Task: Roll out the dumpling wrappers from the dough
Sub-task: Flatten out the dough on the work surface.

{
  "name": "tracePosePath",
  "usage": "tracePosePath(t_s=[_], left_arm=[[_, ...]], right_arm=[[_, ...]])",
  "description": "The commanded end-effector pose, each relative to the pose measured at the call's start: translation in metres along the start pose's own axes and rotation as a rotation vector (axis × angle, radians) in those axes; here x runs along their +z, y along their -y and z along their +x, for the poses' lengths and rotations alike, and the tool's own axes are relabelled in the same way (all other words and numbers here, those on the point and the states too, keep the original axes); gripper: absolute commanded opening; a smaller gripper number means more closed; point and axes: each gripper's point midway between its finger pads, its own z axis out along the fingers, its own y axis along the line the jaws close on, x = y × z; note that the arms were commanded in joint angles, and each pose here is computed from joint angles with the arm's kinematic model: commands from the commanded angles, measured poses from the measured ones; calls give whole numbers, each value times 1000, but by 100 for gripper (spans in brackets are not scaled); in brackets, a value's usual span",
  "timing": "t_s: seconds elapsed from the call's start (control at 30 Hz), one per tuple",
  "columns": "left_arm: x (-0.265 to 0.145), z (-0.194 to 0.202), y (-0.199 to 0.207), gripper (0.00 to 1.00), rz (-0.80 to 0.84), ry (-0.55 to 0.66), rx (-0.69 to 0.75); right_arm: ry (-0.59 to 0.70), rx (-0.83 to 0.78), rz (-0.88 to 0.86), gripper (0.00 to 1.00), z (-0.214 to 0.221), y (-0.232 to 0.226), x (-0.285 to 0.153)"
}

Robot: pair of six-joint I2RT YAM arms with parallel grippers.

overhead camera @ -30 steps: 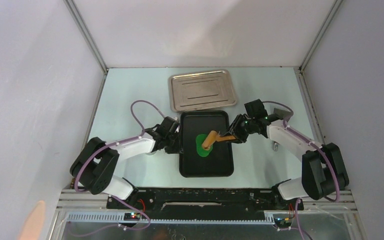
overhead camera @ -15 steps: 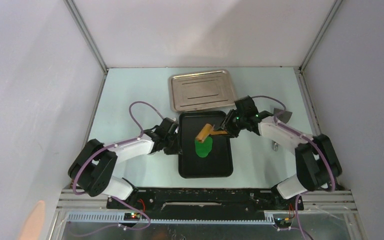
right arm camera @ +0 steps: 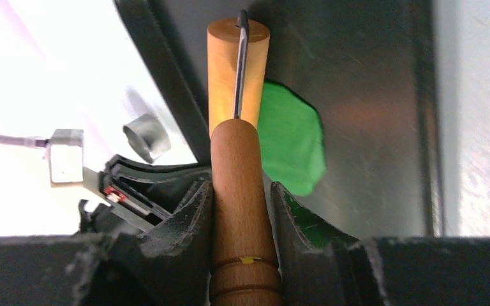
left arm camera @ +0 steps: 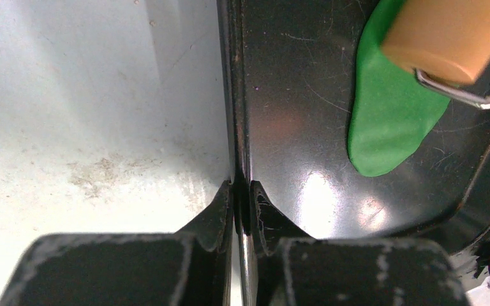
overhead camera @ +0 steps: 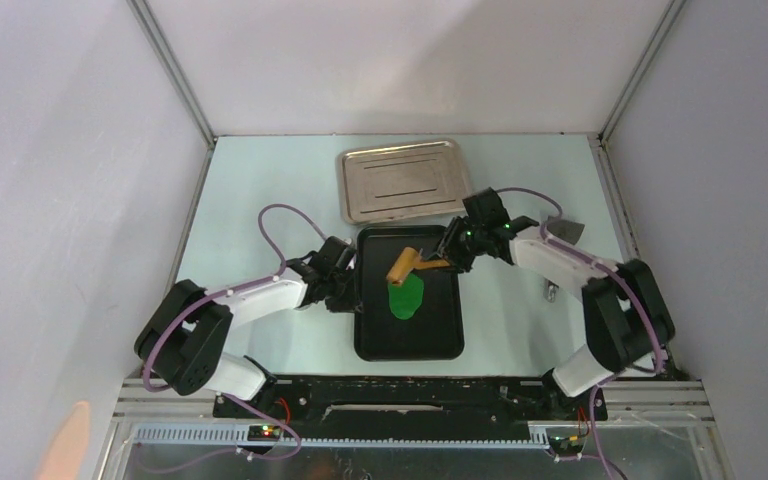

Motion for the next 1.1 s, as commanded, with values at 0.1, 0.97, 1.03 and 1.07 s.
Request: tracePosePath(t_s=[0.1, 0.97, 1.03, 1.07], left_arm=[[-13, 6, 2, 0, 1, -41, 81], [0, -3, 11, 0, 6, -45, 50], [-1, -3, 11, 0, 5, -44, 54], [-2, -4, 11, 0, 3, -40, 57]], right_arm=[[-174, -14, 445, 0, 43, 126, 14], [-378, -283, 412, 0, 90, 116, -3], [-381, -290, 401, 0, 88, 116, -10], [-379, -301, 387, 0, 87, 114, -15]])
